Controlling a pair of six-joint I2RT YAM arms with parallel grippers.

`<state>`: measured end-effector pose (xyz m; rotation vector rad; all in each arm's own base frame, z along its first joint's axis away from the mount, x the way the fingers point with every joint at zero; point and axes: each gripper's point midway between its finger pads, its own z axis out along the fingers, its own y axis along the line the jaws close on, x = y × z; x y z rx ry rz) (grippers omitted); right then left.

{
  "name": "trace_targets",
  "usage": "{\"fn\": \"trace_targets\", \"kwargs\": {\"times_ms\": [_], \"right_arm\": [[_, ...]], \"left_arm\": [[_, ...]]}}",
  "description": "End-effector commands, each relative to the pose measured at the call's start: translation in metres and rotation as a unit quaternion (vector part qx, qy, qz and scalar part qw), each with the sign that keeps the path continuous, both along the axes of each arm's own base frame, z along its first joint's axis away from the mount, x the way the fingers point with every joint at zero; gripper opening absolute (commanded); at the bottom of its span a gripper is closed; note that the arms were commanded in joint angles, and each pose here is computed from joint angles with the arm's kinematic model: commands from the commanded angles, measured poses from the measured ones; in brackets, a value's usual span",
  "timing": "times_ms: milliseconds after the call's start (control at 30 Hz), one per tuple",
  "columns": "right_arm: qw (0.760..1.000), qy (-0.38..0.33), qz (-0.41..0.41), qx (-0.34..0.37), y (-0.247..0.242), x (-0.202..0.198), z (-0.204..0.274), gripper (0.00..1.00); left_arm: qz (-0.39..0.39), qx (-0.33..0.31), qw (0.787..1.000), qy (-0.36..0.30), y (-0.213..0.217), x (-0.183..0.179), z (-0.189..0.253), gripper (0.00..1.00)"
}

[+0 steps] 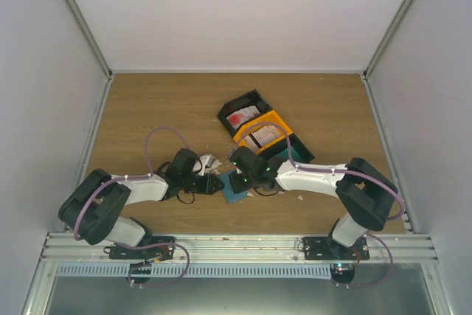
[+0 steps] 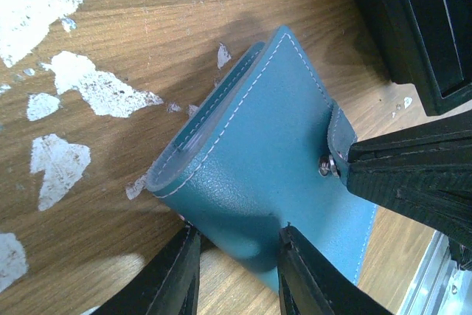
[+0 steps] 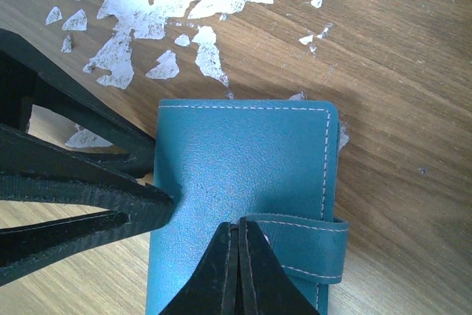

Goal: Put the credit cards into the card holder
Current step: Close the card holder at the center of the board.

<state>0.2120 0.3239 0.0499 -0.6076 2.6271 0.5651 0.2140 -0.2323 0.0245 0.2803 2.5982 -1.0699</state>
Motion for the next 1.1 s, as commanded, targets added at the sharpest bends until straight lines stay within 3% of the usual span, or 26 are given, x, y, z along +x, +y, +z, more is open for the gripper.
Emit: {"fn": "trace_targets", "kwargs": {"times_ms": [0,500,1067], "right_arm": [[1.000,0.005,0.015,-0.008,0.001,-0.007,-0.004,0.01],[1.000,-0.005,0.009,-0.013,-0.002,-0.006,0.001,0.00],[0.998,0.038,0.031,-0.032,-0.003,-0.021,-0.028,0.00]], "left_arm": [[-0.001,0.030,0.999,0.018,0.009,-0.011,-0.019,0.32],[-0.001,0.032,0.999,0.020,0.009,-0.011,-0.021,0.32],[-0.003,0.032,0.999,0.021,0.008,-0.011,-0.022,0.32]]}}
